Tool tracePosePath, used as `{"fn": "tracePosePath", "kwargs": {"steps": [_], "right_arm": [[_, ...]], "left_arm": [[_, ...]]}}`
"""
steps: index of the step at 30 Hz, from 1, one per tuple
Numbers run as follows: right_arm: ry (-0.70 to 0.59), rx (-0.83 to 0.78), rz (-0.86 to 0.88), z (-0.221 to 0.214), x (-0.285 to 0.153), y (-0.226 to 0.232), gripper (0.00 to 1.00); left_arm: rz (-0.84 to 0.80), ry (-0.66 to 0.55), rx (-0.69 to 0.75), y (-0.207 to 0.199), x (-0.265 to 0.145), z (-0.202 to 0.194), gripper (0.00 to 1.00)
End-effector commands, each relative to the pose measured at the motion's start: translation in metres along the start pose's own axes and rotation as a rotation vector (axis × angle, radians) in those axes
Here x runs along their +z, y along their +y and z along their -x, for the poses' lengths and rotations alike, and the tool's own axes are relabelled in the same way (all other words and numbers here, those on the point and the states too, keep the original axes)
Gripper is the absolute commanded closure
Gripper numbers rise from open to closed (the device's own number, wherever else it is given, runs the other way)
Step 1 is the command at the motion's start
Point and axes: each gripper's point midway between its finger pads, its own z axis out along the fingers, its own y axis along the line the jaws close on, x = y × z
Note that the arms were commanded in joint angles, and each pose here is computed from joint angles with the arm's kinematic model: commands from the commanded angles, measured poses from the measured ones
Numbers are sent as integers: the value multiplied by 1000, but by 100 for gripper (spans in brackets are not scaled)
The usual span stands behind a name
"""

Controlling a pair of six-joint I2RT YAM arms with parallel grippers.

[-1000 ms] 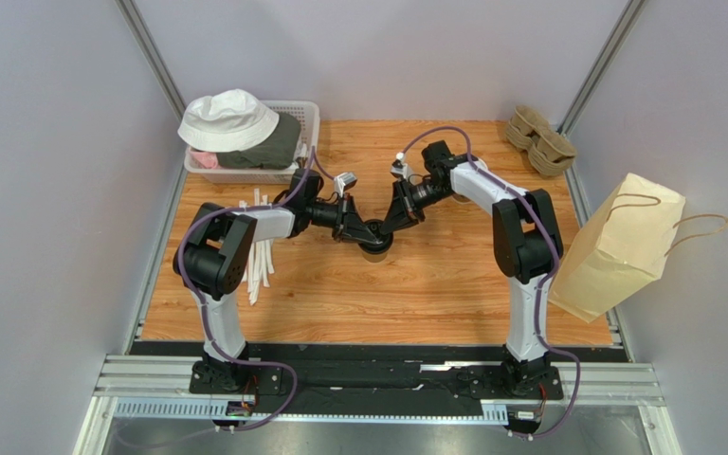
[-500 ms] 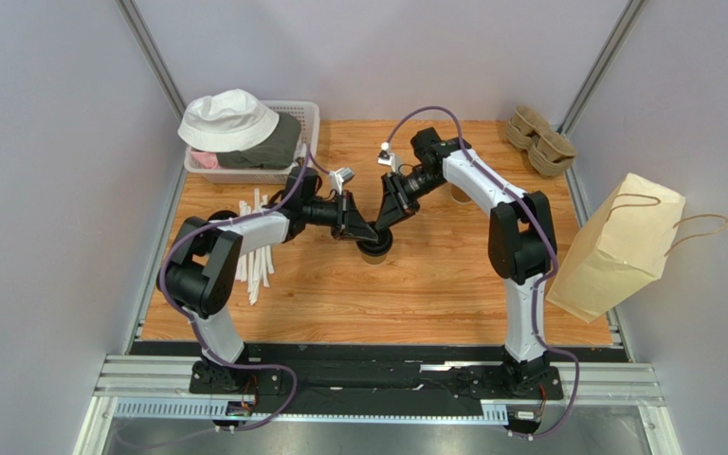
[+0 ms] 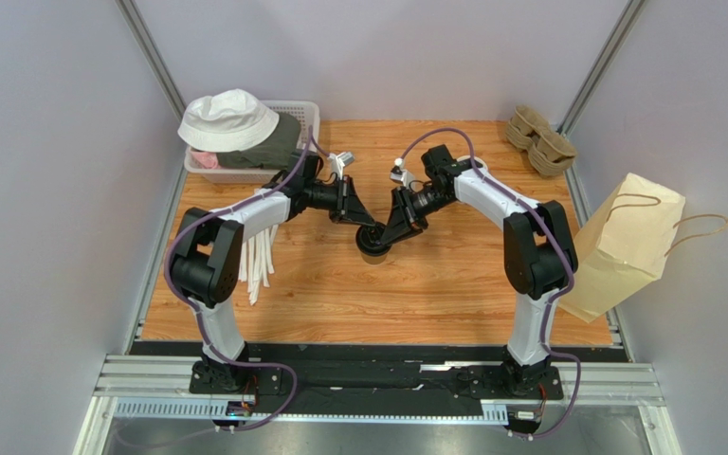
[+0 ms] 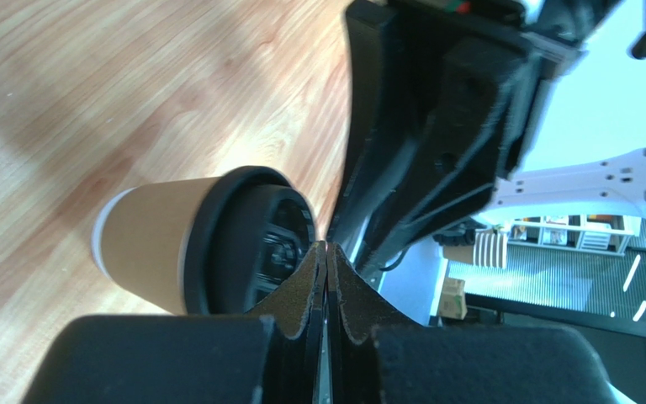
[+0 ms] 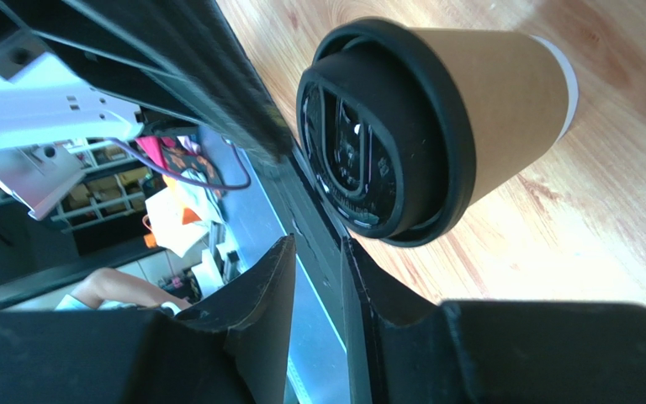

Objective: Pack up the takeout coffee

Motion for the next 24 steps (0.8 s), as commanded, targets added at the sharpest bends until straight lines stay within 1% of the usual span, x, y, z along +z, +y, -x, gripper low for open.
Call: {"fn": "tracePosePath", "kwargs": {"steps": [1, 4, 7, 9, 14, 24], "right_arm": [[-60, 28, 48, 19, 5, 6, 70], [-60, 55, 57, 19, 9, 3, 70], [-54, 85, 21, 16, 13, -9, 70], [-49, 91, -15, 14, 15, -19, 70], [-25, 131, -109, 8, 21, -48, 70], [13, 148, -210, -3, 23, -74, 71]], "left_arm": [[9, 19, 58, 1, 7, 6, 93], [27, 24, 43, 9, 10, 5, 94], [55, 28, 7, 22, 14, 2, 95], [66, 29, -44, 30, 16, -3, 95], [61, 26, -118, 42, 21, -11, 96], [98, 25, -286, 79, 20, -28, 99]]}}
